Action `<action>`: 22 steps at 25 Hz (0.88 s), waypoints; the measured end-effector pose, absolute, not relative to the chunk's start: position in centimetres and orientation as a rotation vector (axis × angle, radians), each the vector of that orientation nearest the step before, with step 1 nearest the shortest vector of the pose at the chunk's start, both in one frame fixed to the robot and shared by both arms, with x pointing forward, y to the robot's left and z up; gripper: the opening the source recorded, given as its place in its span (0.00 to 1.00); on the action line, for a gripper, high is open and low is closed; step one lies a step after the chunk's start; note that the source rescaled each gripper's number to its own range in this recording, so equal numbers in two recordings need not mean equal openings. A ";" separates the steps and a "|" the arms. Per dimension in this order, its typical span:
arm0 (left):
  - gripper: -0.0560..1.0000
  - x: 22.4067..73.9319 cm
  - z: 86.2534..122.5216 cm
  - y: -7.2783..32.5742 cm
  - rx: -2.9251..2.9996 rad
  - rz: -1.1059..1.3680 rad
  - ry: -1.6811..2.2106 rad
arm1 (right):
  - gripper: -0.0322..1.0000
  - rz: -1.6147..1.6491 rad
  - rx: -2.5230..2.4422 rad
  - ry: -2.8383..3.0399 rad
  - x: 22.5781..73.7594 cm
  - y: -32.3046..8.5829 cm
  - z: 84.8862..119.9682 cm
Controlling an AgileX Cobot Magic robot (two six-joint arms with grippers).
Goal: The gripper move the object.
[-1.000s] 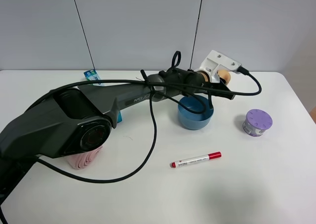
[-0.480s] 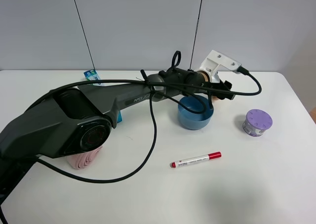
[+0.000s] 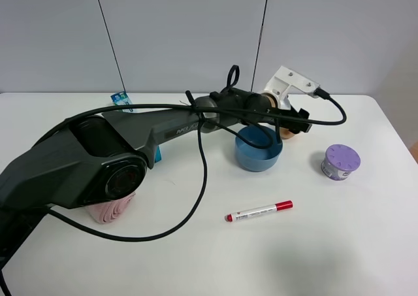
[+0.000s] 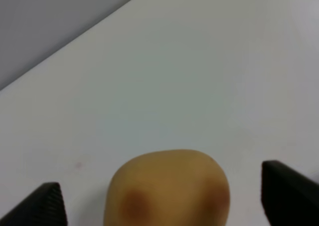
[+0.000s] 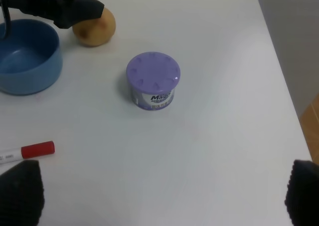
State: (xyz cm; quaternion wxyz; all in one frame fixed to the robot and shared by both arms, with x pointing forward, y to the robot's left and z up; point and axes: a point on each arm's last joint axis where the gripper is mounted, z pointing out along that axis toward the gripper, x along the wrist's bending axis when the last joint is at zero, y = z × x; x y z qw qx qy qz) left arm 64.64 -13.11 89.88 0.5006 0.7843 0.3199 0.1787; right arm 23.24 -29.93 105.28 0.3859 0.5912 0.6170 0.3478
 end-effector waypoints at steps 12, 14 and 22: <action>0.99 61.5 105.0 -9.8 2.054 0.398 0.713 | 1.00 0.886 1.505 1.571 23.2 -29.9 105.3; 0.99 61.5 106.4 -8.4 2.088 0.401 0.741 | 1.00 0.886 1.505 1.571 23.2 -29.9 105.3; 0.99 65.2 111.4 1.9 2.192 0.644 0.965 | 1.00 0.886 1.505 1.571 23.2 -29.9 105.3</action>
